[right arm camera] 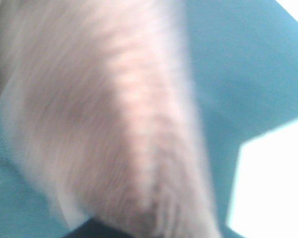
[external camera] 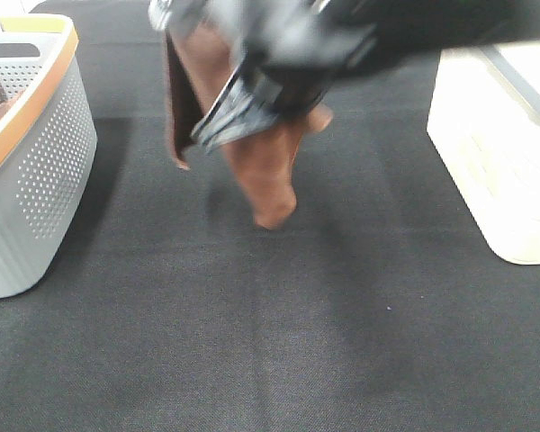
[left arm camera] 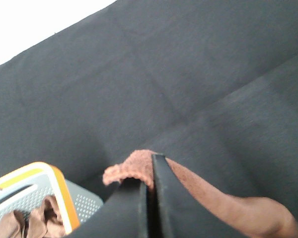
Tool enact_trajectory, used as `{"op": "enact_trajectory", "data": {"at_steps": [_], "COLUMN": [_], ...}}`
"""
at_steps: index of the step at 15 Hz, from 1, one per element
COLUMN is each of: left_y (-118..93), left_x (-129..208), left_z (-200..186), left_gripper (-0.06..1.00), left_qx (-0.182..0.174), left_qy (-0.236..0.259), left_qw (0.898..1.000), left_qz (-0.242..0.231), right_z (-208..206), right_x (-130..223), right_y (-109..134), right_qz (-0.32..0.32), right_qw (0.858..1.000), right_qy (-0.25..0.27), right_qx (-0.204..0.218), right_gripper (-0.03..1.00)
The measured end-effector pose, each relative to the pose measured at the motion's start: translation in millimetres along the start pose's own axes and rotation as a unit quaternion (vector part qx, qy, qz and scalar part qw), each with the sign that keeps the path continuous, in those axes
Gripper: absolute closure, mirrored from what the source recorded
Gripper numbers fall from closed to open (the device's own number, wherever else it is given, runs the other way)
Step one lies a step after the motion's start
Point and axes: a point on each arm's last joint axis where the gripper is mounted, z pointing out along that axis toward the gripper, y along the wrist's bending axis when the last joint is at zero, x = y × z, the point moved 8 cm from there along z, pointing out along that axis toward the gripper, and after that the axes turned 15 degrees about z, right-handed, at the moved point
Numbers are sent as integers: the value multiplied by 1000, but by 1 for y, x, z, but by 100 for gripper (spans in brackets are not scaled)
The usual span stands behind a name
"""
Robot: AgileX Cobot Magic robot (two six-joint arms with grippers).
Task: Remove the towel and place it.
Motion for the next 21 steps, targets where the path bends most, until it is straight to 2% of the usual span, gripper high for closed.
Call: {"op": "enact_trajectory", "data": {"at_steps": [2,4,6,8,10,11,12,14,16,18,19,21], "left_y": [12,20,21,17,16,16,17,22,21,6,-6,-25], "left_x": [14,26,29,16,-4,-4,-11,-16,-6,19,31,55], "left_z": [22,46,67,90,102,102,108,118,123,130,133,134], "left_gripper": [94,94,94,94,94,94,94,94,94,94,94,94], "left_qx": [-8,-1,9,7,-6,-6,-19,-55,-57,-33,-14,13], "left_qy": [24,32,23,-30,-97,-97,-123,-145,-115,-38,1,78], "left_qw": [1000,999,998,998,994,994,992,988,991,999,1000,997], "left_qz": [-9,-31,-50,-54,-49,-49,-36,12,22,16,11,13], "right_z": [9,28,45,59,61,61,62,76,95,112,114,113], "right_x": [-3,-10,-25,-53,-75,-75,-83,-80,-66,-44,-36,-19], "right_y": [-40,-66,-87,-128,-154,-154,-161,-159,-153,-153,-153,-142], "right_qz": [43,89,128,170,190,190,194,192,188,197,216,217], "right_qw": [999,996,990,979,967,967,961,960,966,973,972,974], "right_qy": [22,22,-10,-84,-150,-150,-176,-179,-150,-97,-71,-15], "right_qx": [8,-15,-53,-71,-85,-85,-93,-101,-97,-74,-66,-62], "right_gripper": [97,97,97,97,97,97,97,97,97,97,97,97]}}
